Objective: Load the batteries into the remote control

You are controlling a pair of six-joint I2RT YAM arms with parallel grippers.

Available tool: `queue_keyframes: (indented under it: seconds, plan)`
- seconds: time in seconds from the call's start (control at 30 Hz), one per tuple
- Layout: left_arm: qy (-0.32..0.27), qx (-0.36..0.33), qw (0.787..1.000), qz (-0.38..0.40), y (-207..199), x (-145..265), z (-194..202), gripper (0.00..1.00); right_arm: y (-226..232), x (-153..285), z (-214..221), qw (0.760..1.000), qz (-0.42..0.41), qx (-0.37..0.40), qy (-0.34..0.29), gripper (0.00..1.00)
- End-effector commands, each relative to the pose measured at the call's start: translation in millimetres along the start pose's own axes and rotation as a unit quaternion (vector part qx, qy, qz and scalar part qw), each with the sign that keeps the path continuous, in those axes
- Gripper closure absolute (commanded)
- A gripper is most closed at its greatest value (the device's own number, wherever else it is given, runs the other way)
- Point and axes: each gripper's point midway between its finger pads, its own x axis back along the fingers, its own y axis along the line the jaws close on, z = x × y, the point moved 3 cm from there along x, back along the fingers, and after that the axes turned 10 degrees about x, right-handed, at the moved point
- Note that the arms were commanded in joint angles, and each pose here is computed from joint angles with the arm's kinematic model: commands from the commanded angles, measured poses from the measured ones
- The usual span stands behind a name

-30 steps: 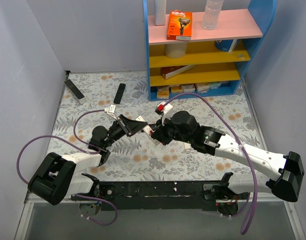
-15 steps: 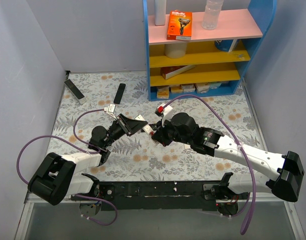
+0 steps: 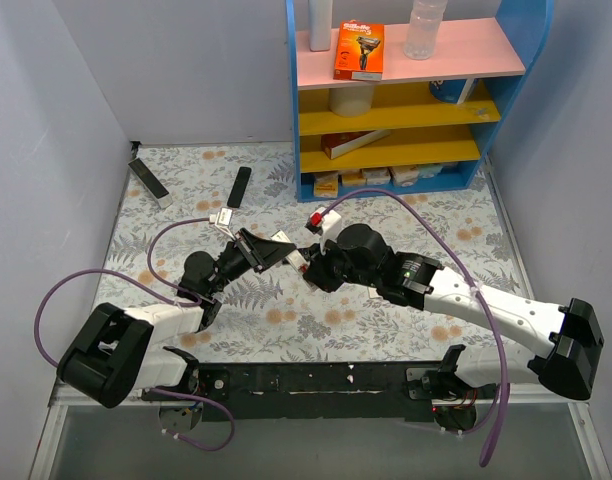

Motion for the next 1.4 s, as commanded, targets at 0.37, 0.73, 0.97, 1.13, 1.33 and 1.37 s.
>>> queue_keyframes:
  seconds: [0.37,0.73,0.97,1.13,1.33,1.37]
  plan:
    - [-0.004,-0.029,0.998,0.054,-27.0,-8.7,-6.9,1.00,-1.7,2.0,-1.1,0.999,0.008,0.008,0.031,0.80]
    - [-0.002,-0.030,0.998,0.056,-26.6,-8.4,-6.0,1.00,-1.0,3.7,-1.6,0.999,0.010,-0.013,0.029,0.80]
    - [-0.001,-0.031,0.998,0.057,-27.0,-8.9,-6.0,1.00,-0.6,5.2,-1.4,0.999,0.007,-0.015,0.028,0.80]
    - [0.004,-0.031,0.998,0.057,-26.4,-9.0,-4.9,1.00,-0.1,6.5,-4.7,1.000,0.003,-0.015,0.023,0.76]
    - [0.010,-0.030,0.998,0.060,-27.7,-10.7,-4.3,1.00,1.1,3.7,-6.3,1.000,-0.001,-0.013,0.025,0.69]
    - [0.009,-0.030,0.998,0.062,-28.2,-10.7,-4.4,1.00,1.4,3.7,-7.3,1.000,-0.002,-0.013,0.023,0.68]
